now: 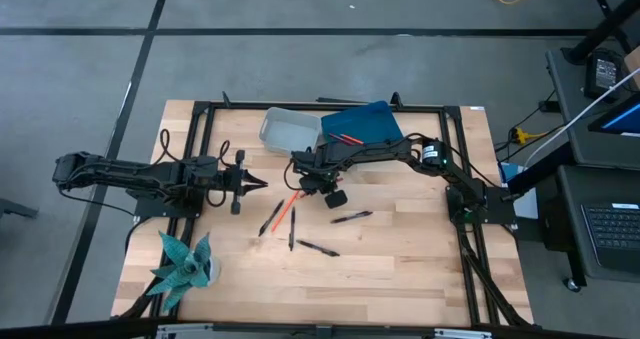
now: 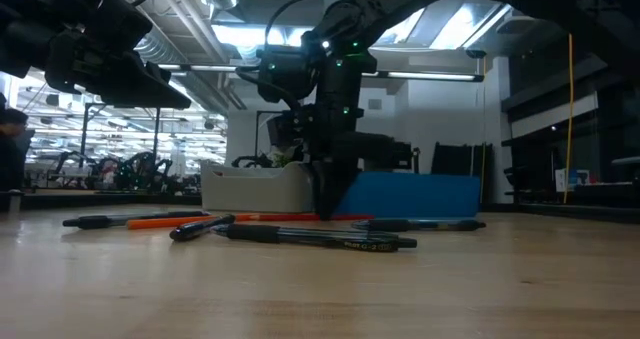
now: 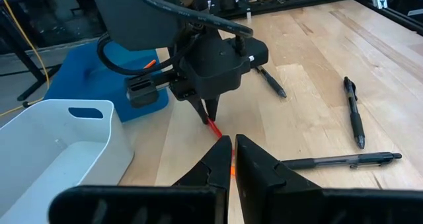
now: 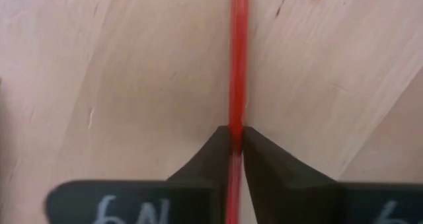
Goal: Sort pens & pencils
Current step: Put the red pencil into the blue bin
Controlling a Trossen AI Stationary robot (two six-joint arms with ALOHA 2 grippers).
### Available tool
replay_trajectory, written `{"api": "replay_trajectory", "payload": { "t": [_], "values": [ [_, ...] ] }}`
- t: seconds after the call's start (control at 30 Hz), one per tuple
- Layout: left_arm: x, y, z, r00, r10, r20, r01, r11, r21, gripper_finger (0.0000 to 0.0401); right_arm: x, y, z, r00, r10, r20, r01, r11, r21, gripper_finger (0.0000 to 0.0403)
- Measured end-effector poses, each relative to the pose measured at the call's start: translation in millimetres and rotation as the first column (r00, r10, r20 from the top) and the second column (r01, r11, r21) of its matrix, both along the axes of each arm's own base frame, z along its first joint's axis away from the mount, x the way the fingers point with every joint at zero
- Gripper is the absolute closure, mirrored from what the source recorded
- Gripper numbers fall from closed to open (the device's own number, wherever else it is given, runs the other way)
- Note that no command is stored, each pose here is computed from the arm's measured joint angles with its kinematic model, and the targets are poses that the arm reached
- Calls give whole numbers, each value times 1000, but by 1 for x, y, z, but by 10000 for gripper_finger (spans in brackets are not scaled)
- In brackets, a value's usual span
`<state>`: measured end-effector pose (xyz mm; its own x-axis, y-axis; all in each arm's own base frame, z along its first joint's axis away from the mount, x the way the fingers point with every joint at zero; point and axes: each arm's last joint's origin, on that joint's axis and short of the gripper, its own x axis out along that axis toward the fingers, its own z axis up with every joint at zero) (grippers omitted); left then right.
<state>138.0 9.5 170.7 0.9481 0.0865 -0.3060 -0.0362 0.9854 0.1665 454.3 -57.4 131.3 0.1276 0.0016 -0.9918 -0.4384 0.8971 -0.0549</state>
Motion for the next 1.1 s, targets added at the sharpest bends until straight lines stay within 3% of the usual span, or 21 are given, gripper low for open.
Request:
{"api": "replay_trajectory", "payload": {
  "t": [0.17, 0.37, 1.1],
  "values": [
    [0, 0, 0, 1000, 0, 0, 0, 1000, 0, 387, 0, 0, 0, 1000, 0, -1, 0, 1000, 0, 384],
    [0, 0, 0, 1000, 0, 0, 0, 1000, 0, 387, 0, 0, 0, 1000, -6, -2, 6, 1000, 1, 371],
    [0, 0, 0, 1000, 0, 0, 0, 1000, 0, 387, -1, 0, 0, 1000, -7, -7, 7, 1000, 3, 384]
  ]
}}
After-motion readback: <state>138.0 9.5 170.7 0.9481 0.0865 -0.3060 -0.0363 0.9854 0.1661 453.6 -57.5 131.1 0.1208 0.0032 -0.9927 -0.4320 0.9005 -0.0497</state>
